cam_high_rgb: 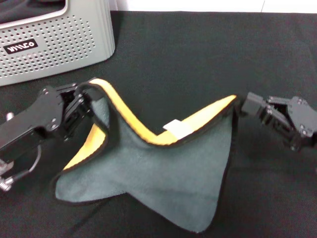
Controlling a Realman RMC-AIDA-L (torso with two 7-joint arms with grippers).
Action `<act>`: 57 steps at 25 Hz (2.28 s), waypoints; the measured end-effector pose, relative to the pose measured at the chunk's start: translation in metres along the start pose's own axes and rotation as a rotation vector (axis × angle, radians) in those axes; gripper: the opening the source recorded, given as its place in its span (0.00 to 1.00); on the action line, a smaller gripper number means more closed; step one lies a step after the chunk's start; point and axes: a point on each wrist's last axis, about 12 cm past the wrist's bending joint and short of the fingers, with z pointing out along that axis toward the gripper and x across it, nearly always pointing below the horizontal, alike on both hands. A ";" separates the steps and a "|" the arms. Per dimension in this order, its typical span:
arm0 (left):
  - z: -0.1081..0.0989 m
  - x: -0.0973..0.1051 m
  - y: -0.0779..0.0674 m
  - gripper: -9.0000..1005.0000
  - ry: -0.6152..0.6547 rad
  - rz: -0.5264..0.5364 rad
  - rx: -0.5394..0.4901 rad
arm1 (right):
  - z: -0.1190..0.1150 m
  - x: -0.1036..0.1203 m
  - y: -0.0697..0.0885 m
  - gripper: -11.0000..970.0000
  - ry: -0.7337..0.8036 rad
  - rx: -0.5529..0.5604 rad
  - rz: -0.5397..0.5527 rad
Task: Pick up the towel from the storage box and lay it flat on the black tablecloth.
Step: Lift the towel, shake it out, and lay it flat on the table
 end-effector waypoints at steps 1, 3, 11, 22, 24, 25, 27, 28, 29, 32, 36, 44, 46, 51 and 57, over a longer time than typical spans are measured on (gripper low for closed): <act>0.003 0.000 0.002 0.04 0.003 0.003 -0.002 | 0.000 -0.002 -0.005 0.01 -0.004 0.011 0.003; 0.009 0.001 0.007 0.04 0.013 0.005 -0.014 | 0.001 -0.004 -0.013 0.01 -0.010 0.031 0.012; 0.028 0.009 0.020 0.04 0.055 0.019 -0.084 | 0.015 -0.007 -0.040 0.01 0.006 0.073 0.061; 0.048 0.027 0.037 0.04 0.141 0.070 -0.204 | 0.026 -0.005 -0.066 0.01 0.053 0.220 0.073; 0.049 0.030 0.039 0.04 0.153 0.086 -0.232 | 0.027 -0.004 -0.071 0.01 0.061 0.264 0.074; 0.050 0.031 0.041 0.04 0.160 0.094 -0.246 | 0.027 -0.004 -0.073 0.01 0.063 0.273 0.075; 0.055 0.034 0.044 0.04 0.172 0.099 -0.258 | 0.029 -0.003 -0.078 0.01 0.074 0.306 0.085; 0.058 0.035 0.045 0.04 0.178 0.101 -0.259 | 0.031 -0.002 -0.081 0.01 0.087 0.324 0.095; 0.060 0.036 0.046 0.04 0.184 0.102 -0.260 | 0.031 -0.002 -0.081 0.01 0.087 0.324 0.095; 0.065 0.038 0.048 0.04 0.201 0.127 -0.262 | 0.035 0.000 -0.085 0.01 0.102 0.347 0.104; 0.069 0.039 0.051 0.04 0.219 0.160 -0.264 | 0.035 0.002 -0.090 0.01 0.113 0.390 0.102; 0.072 0.037 0.057 0.04 0.256 0.305 -0.272 | 0.035 0.001 -0.099 0.01 0.125 0.462 0.099; 0.074 0.036 0.058 0.04 0.263 0.349 -0.265 | 0.036 0.001 -0.100 0.01 0.127 0.472 0.098; 0.075 0.036 0.060 0.04 0.270 0.450 -0.277 | 0.039 -0.001 -0.105 0.01 0.131 0.494 0.094; 0.076 0.035 0.061 0.04 0.276 0.545 -0.274 | 0.045 -0.002 -0.109 0.01 0.142 0.500 0.101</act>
